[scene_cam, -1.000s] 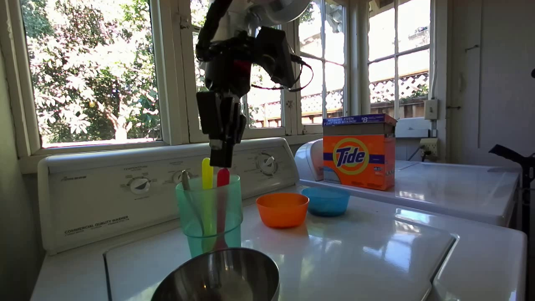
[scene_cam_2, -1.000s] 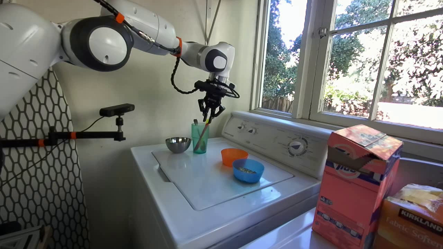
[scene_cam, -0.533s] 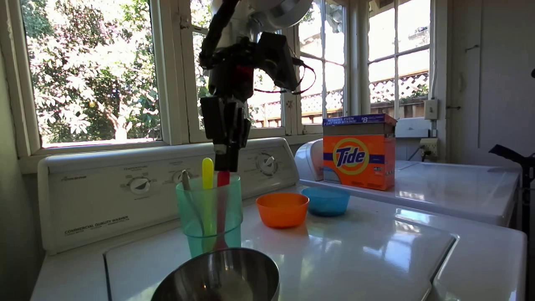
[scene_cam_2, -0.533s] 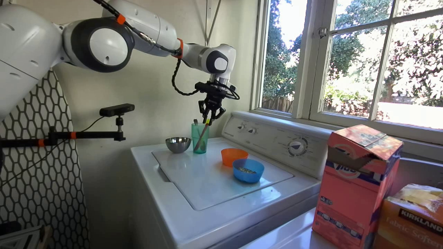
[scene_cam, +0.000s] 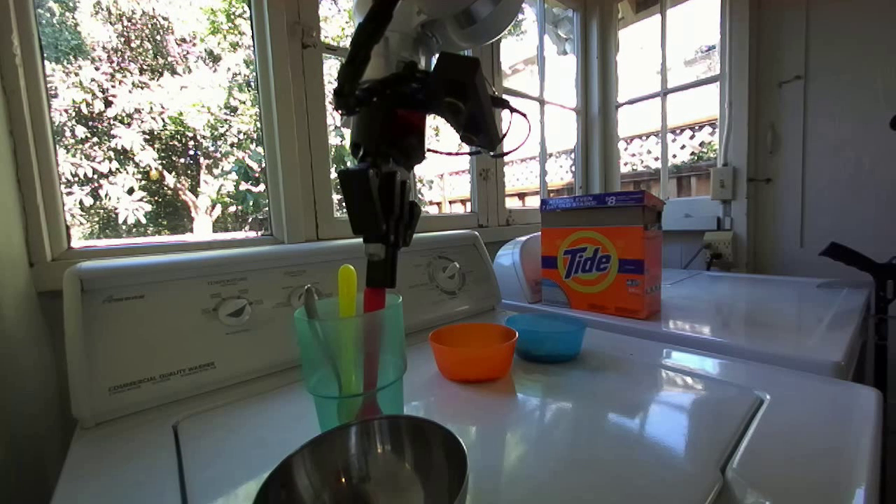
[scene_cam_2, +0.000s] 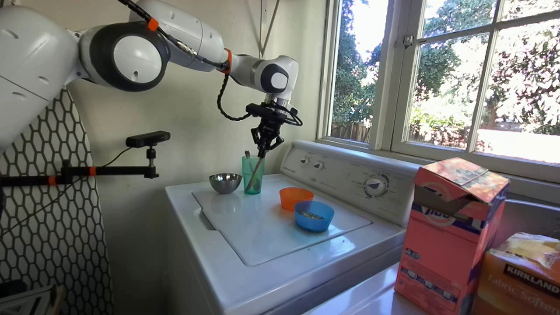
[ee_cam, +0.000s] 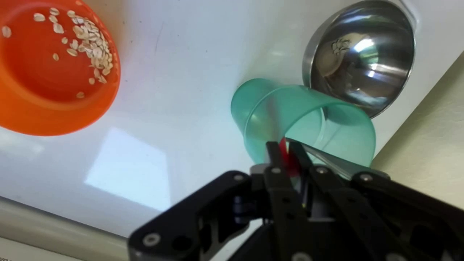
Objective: Remove the blue bowl from the orange bowl and use the pink spoon to put some of the contents of the blue bowl into the orange bowl
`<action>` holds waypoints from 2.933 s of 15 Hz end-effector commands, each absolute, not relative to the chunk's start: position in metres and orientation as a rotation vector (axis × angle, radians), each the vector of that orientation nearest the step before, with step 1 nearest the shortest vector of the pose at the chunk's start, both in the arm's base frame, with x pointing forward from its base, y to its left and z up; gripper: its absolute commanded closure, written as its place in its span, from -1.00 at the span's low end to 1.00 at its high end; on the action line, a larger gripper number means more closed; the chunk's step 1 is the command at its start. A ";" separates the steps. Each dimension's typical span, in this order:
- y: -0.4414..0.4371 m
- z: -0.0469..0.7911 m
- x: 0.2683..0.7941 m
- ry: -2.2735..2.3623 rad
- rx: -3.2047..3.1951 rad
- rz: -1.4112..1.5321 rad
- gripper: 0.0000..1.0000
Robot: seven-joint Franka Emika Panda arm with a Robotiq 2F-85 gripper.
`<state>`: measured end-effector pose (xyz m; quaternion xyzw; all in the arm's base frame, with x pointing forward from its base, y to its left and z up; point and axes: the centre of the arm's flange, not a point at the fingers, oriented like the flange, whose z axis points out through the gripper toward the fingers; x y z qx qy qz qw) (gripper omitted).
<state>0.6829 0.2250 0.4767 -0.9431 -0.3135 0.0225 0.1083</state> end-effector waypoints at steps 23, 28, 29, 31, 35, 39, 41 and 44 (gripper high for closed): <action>0.135 0.681 0.642 -0.658 -3.039 -0.354 0.95; 0.100 0.686 0.631 -0.396 -3.175 -0.387 0.95; 0.094 0.685 0.629 -0.346 -3.193 -0.387 0.95; 0.084 0.677 0.625 -0.290 -3.194 -0.387 0.95; 0.081 0.659 0.632 -0.376 -3.122 -0.455 0.95; 0.084 0.626 0.645 -0.427 -3.068 -0.443 0.95; 0.080 0.608 0.641 -0.346 -3.117 -0.421 0.95; 0.083 0.612 0.668 -0.369 -3.118 -0.403 0.81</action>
